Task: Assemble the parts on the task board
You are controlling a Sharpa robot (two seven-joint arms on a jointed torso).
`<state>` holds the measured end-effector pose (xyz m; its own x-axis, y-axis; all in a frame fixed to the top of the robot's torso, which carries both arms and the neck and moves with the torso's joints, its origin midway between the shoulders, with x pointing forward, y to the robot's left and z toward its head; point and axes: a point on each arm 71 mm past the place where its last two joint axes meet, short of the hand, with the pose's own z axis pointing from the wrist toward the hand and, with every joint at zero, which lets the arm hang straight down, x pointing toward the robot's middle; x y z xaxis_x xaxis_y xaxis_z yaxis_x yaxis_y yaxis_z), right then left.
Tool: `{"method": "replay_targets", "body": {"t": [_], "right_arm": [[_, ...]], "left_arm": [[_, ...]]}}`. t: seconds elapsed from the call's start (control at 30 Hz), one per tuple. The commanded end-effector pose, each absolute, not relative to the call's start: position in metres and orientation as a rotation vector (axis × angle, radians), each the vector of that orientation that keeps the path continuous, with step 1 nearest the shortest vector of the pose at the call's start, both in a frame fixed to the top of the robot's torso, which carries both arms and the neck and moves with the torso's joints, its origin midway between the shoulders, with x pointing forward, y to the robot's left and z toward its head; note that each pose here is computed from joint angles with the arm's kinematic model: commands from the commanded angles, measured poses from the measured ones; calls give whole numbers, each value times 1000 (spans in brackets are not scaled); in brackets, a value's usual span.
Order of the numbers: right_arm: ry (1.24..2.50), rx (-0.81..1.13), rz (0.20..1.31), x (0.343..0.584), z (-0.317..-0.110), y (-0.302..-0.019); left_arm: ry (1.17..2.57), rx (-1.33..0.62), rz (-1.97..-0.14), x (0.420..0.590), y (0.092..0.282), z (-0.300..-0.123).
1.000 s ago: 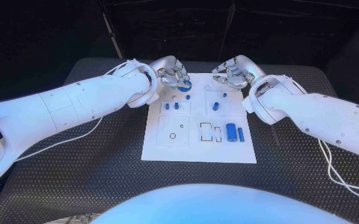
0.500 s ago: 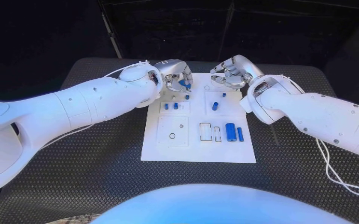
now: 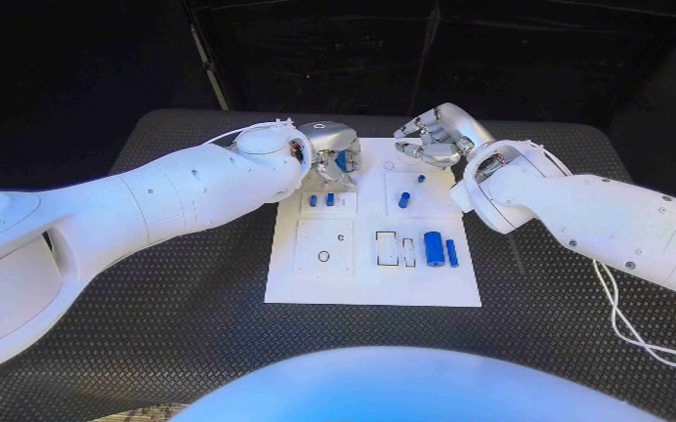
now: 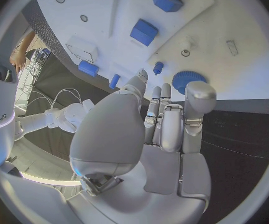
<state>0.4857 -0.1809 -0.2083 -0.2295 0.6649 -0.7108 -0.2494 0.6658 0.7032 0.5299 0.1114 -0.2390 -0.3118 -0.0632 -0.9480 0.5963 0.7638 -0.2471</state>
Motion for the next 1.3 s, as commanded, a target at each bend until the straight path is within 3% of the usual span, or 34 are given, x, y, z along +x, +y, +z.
{"method": "replay_targets", "body": {"t": [0.03, 1.3], "right_arm": [[1580, 344, 891, 486, -206, -179], [1588, 340, 898, 485, -207, -176]], "left_arm": [[1816, 455, -674, 530, 110, -243], [1865, 456, -655, 537, 104, -258]]}}
